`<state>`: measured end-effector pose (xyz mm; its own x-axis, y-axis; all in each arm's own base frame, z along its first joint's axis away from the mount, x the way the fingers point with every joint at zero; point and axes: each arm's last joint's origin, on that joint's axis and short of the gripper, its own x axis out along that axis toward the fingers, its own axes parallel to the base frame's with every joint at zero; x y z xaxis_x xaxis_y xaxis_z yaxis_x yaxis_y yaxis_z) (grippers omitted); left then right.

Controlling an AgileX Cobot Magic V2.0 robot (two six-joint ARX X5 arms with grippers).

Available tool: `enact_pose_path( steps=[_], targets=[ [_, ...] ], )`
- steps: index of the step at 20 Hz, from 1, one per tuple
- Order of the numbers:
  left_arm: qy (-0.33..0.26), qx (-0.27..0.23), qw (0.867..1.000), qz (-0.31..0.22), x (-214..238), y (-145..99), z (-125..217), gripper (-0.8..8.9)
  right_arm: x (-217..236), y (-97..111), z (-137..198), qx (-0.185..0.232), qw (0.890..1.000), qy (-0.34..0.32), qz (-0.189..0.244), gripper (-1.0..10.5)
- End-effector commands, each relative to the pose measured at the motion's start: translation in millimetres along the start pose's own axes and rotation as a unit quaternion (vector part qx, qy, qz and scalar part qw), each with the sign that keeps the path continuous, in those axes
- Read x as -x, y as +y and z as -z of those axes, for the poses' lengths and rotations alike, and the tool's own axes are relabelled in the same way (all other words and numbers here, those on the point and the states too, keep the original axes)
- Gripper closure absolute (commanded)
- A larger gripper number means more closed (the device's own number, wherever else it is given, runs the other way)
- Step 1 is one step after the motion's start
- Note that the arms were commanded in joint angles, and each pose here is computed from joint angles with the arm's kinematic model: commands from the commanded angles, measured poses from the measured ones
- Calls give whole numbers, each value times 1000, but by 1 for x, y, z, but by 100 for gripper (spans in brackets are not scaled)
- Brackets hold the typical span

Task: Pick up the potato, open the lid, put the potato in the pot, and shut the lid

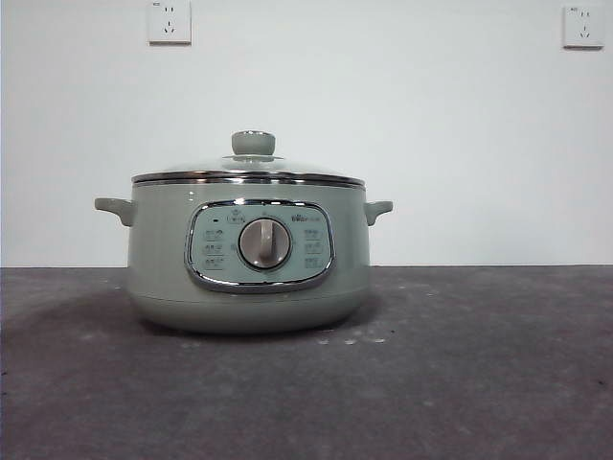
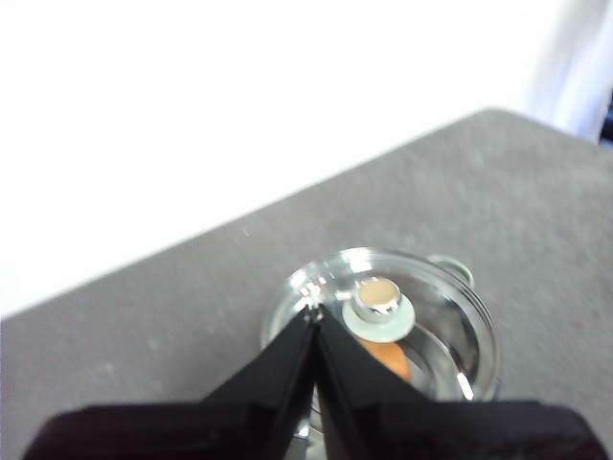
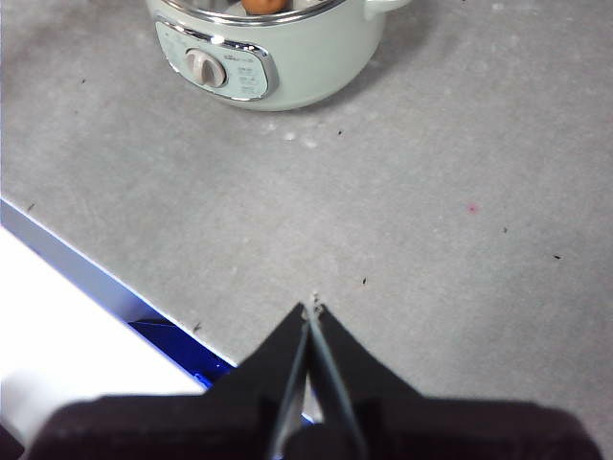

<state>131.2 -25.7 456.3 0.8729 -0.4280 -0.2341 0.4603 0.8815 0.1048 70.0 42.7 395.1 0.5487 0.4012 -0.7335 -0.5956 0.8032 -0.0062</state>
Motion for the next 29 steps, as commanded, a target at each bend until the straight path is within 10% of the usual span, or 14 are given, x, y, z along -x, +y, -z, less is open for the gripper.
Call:
enact_pose_path(
  steps=[1,15,29],
  targets=[
    [-10,-5,999,-30,5,0,39,817,-3,0,1,-5,1000,12,1,946],
    [-28,34,988,-149,-24,-21,268,816,-15,-2,-7,-6,999,37,-1,946],
    [-28,62,985,-158,-30,-26,306,816,-37,-5,-19,-9,997,76,-3,946]
  ],
)
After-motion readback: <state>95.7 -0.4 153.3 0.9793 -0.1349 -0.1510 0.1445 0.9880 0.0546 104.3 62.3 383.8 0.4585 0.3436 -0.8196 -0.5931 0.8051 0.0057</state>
